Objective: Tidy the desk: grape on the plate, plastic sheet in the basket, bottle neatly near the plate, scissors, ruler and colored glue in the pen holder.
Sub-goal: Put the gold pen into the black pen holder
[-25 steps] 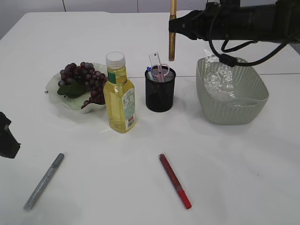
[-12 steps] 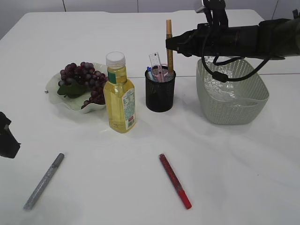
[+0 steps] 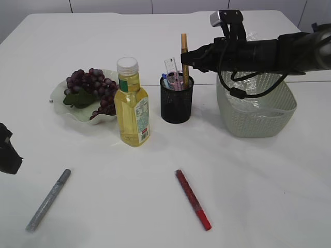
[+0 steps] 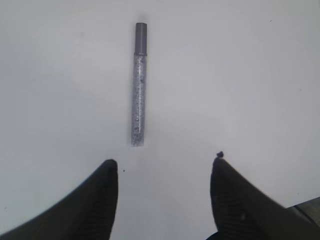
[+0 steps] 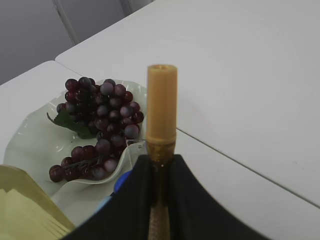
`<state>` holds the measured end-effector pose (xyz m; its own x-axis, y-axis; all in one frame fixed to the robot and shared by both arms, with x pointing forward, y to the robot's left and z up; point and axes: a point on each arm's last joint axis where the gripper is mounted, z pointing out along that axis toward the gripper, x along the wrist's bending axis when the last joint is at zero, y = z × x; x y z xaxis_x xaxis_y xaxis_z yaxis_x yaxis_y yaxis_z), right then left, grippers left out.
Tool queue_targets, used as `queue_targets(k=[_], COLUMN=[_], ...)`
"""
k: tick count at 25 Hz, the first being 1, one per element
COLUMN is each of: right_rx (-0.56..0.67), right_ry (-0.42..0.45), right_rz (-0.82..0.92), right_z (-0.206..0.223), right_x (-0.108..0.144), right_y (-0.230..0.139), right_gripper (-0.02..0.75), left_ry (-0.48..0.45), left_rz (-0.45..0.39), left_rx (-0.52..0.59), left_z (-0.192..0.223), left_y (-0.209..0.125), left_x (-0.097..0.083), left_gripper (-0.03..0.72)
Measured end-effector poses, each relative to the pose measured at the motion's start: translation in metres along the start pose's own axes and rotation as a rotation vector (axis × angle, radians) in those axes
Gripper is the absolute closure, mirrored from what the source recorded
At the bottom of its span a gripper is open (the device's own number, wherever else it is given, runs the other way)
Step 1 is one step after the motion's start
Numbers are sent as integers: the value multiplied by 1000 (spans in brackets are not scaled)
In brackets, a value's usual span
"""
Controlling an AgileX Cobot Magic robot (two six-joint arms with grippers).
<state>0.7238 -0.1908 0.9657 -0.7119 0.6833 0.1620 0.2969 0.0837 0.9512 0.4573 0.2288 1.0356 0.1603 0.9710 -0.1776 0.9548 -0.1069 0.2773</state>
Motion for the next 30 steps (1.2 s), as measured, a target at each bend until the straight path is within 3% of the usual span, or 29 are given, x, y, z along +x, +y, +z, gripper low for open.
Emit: queue_targets(k=[5, 10, 12, 19, 26, 30], right_rx=[8, 6, 6, 30, 225, 367], right_ry=[10, 21, 21, 5, -74, -78], right_rz=[3, -3, -3, 68, 81, 146], right_z=[4, 6, 6, -2, -49, -79], right_x=[3, 6, 6, 11, 39, 62], right_y=[-4, -3, -3, 12, 66, 85], right_gripper=[616, 409, 370, 349, 348, 347], left_ry=[0, -1, -1, -1, -1, -1], left_rz=[0, -1, -1, -1, -1, -1], left_rx=[-2, -2, -2, -2, 0, 0], left_z=[0, 0, 0, 0, 0, 0], left_y=[0, 0, 0, 0, 0, 0], left_x=[0, 0, 0, 0, 0, 0], left_gripper=[256, 256, 256, 256, 256, 256])
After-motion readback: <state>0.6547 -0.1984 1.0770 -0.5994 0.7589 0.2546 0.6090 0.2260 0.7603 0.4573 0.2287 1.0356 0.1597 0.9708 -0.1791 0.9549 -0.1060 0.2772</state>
